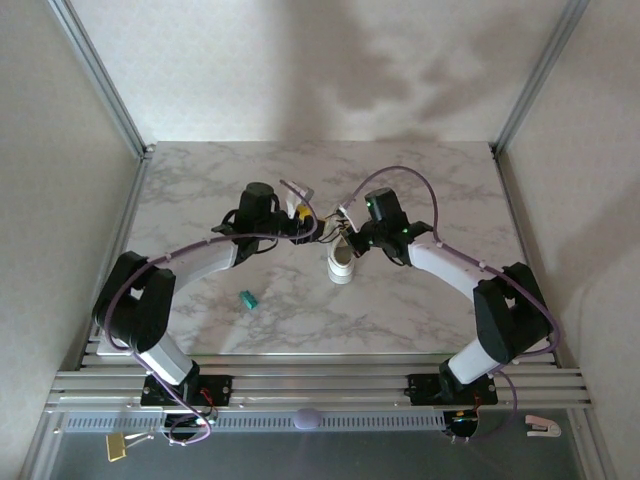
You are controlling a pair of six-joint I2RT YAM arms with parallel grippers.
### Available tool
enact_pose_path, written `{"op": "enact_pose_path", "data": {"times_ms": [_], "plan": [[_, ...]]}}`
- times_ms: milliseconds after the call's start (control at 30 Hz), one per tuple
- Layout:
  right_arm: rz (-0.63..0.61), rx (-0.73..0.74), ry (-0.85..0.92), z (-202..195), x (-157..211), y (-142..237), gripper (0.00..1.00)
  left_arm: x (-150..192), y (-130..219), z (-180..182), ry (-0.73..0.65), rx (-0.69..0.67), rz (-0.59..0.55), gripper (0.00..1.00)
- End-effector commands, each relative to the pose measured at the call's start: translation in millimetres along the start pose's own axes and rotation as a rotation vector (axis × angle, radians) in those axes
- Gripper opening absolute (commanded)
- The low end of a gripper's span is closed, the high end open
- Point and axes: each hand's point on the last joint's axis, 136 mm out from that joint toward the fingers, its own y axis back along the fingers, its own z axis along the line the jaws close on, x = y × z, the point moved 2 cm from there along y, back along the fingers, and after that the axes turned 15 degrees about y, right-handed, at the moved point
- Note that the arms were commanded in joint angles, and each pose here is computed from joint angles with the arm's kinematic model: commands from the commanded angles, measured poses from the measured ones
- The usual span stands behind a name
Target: Tie the shoes
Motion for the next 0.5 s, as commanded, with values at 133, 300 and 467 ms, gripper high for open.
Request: {"op": "enact_pose_path", "data": {"times_ms": [133,300,467], "plan": [[0.085,-0.101,0.052,6.1,11.1,0.8,0.0,19.0,-0.1,-29.5,-0.283,0.174,-0.028,0.63],[0.046,-0.159,0.019,6.7,7.8,2.6,0.0,25.6,-11.2,-34.5,-0.307,0.215,-0.018,0.62],[0.013,-0.192,-0.012,6.3,6.2,4.1,0.0,27.4,-23.7,-33.4,-0.311,0.255,0.012,0.61]]}}
